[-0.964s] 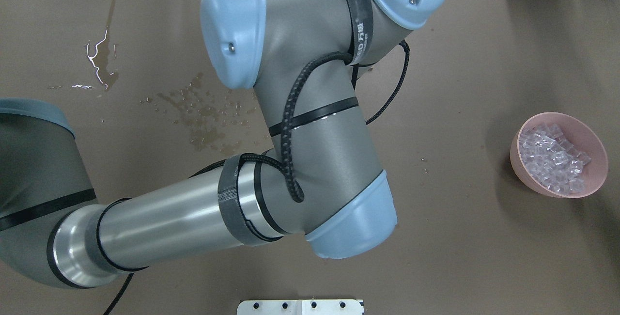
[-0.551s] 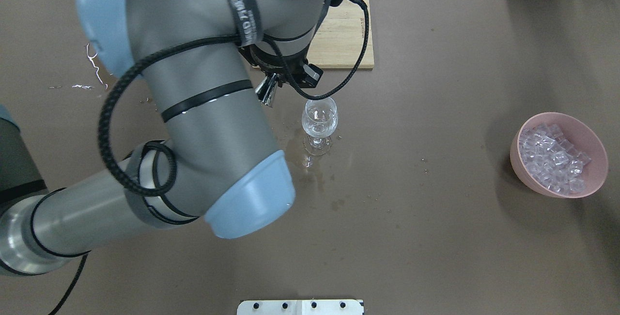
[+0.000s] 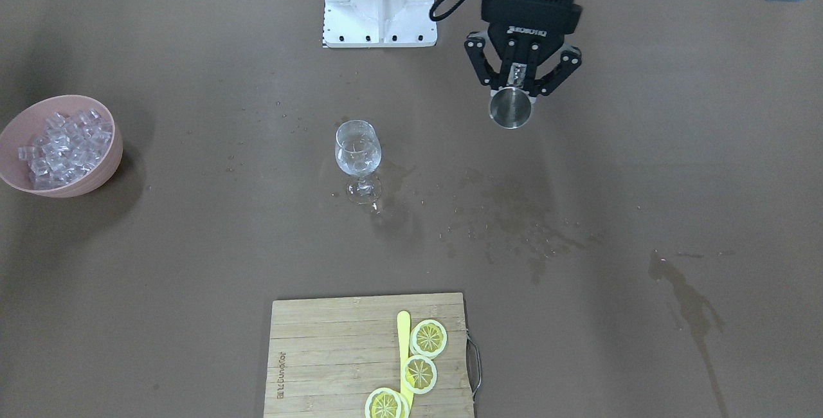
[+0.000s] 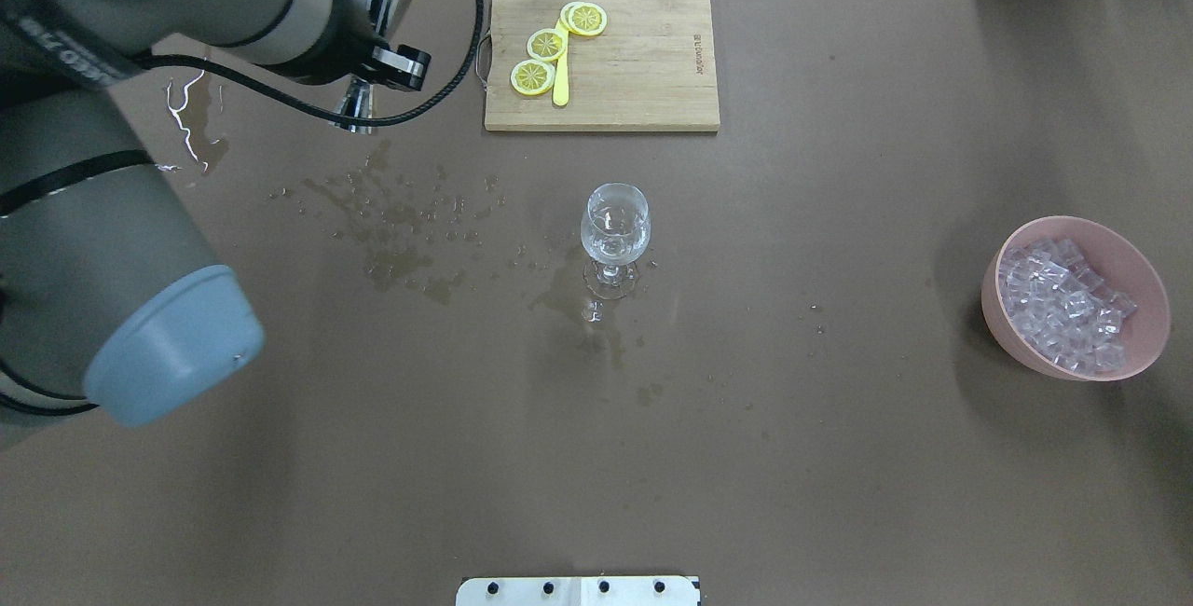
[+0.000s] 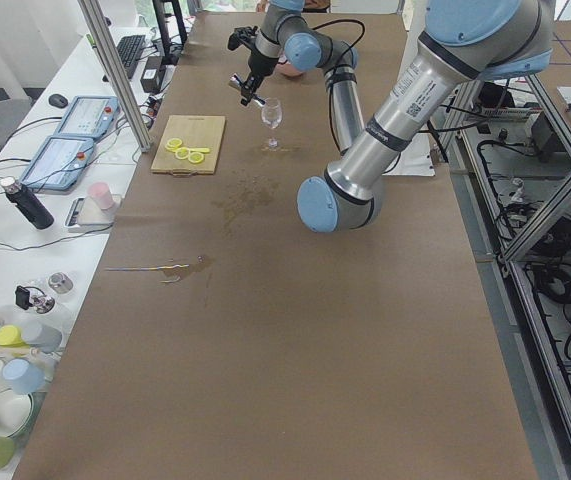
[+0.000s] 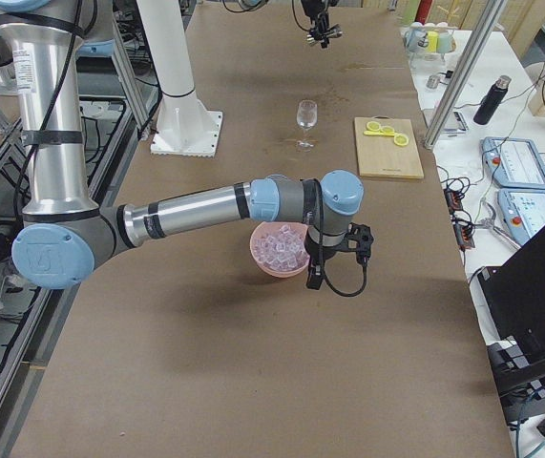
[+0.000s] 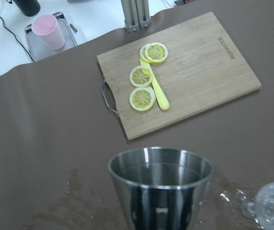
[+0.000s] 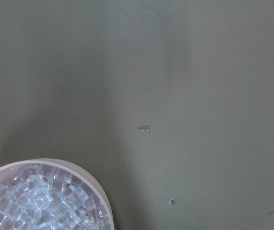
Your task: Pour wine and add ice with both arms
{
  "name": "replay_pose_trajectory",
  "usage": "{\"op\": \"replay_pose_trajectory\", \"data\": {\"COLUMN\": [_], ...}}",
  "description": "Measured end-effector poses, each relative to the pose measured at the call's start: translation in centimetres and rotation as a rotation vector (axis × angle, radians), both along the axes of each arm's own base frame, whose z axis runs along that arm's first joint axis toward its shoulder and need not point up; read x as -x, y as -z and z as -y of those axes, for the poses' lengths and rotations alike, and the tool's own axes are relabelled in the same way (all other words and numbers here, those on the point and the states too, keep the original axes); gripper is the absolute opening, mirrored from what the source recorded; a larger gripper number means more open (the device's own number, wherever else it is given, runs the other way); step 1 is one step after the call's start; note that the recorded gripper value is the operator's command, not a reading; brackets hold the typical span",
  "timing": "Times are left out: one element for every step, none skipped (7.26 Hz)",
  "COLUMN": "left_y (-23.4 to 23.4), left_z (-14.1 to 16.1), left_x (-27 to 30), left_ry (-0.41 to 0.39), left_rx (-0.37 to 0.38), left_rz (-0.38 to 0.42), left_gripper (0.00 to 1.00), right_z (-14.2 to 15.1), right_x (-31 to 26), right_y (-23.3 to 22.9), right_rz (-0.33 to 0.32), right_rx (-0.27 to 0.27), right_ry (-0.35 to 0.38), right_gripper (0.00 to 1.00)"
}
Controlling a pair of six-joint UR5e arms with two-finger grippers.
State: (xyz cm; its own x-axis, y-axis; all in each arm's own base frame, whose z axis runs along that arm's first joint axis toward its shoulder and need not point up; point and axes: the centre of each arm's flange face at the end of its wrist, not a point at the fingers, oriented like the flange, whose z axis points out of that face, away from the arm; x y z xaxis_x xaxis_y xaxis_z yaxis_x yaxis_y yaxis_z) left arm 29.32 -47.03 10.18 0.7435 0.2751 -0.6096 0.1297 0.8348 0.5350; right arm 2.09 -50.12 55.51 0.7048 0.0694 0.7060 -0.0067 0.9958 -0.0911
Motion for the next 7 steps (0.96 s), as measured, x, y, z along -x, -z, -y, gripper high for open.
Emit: {"op": "replay_pose_trajectory", "data": {"left_y": [-2.4,-5.0,-7.6,-10.1,-12.0,-13.3,-14.4], "left_z": [-0.5,-0.9,-1.1,-1.6,-2.3,-3.0,-3.7], "left_x": [2.6,4.3,5.2,5.1,3.5,1.1,-1.5], "left_ry": [0.098,0.214,0.325,0.424,0.508,0.583,0.657], "left_rx": [-0.009,-0.003,0.009,0.009,-0.001,-0.014,-0.028], "left_rz": [-0.027,-0.068,-0.120,-0.164,-0.178,-0.180,-0.183], "left_gripper": [0.00,0.00,0.00,0.00,0.00,0.00,0.00], "right_z": [0.0,0.1,0.2,0.2,0.3,0.3,0.4], "right_x": [0.0,0.0,0.0,0.0,0.0,0.0,0.0], "right_y": [0.1,0.2,0.3,0.5,0.6,0.6,0.6], "right_rz": [0.000,0.001,0.000,0.001,0.001,0.001,0.001], "right_rx": [-0.002,-0.004,-0.005,-0.004,-0.002,-0.001,-0.001], "right_ry": [-0.001,-0.001,-0.002,-0.005,-0.009,-0.011,-0.012], "right_gripper": [1.00,1.00,1.00,1.00,1.00,1.00,1.00]}}
